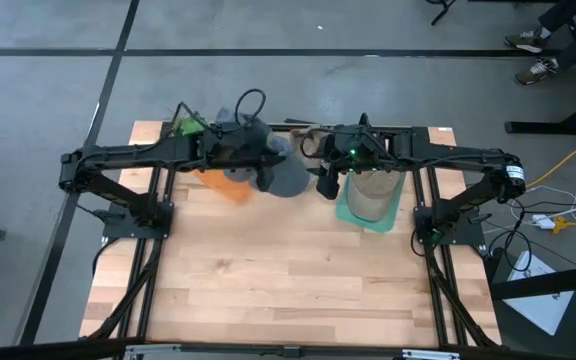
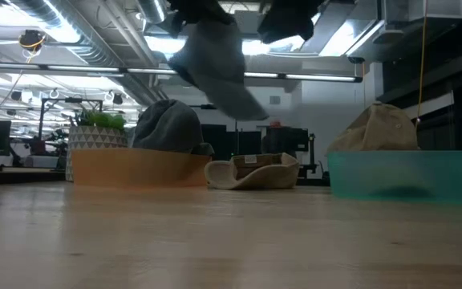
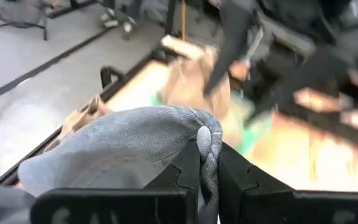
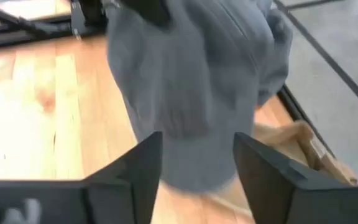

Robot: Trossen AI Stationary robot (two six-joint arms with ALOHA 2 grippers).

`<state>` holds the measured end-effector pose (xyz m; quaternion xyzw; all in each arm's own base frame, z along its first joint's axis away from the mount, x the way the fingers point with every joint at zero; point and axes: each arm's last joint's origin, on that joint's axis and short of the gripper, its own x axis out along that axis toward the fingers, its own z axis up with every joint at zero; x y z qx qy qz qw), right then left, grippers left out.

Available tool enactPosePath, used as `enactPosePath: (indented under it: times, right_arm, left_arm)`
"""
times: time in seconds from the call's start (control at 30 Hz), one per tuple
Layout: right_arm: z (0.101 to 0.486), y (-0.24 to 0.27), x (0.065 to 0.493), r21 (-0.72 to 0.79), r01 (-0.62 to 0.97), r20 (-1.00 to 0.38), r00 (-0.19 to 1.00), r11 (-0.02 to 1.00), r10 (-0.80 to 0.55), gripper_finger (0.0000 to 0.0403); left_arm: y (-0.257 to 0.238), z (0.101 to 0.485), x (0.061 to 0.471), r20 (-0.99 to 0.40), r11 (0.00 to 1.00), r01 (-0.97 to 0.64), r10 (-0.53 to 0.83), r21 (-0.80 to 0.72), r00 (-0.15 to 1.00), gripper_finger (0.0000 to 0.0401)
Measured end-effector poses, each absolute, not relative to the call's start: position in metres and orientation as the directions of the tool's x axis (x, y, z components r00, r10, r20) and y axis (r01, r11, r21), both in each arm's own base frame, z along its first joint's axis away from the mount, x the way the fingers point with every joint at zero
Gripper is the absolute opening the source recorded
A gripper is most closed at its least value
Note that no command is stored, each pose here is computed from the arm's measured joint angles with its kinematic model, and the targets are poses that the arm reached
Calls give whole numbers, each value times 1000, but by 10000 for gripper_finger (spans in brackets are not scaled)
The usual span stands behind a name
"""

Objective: Pick & Place hat
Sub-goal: Put the gray cap into the orange bin

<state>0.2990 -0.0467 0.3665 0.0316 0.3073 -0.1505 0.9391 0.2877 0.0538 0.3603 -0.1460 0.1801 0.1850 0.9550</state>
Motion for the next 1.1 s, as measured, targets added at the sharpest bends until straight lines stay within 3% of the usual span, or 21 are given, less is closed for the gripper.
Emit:
enactPosePath:
  times: [0.2, 0.47, 0.67, 0.9, 1.1]
  right_arm:
    - [362, -46, 295, -48, 298, -634, 729, 953, -259, 234]
    - [362, -46, 295, -49, 298, -637, 726, 953, -259, 236]
    - [361, -46, 295, -49, 298, -640, 723, 953, -259, 236]
    - [361, -46, 295, -61, 299, -639, 721, 952, -268, 236]
    - [361, -46, 295, -68, 294, -638, 721, 953, -268, 236]
  left_arm:
    - [47, 362, 253, -538, 944, -325, 246, -56, 806, 18]
    - [44, 381, 209, -540, 977, -102, 189, 187, 820, 18]
    - [47, 389, 186, -532, 925, -15, 231, 380, 815, 18]
    - [53, 393, 172, -523, 879, 55, 230, 474, 821, 18]
    - [56, 386, 165, -597, 802, 193, 235, 565, 767, 18]
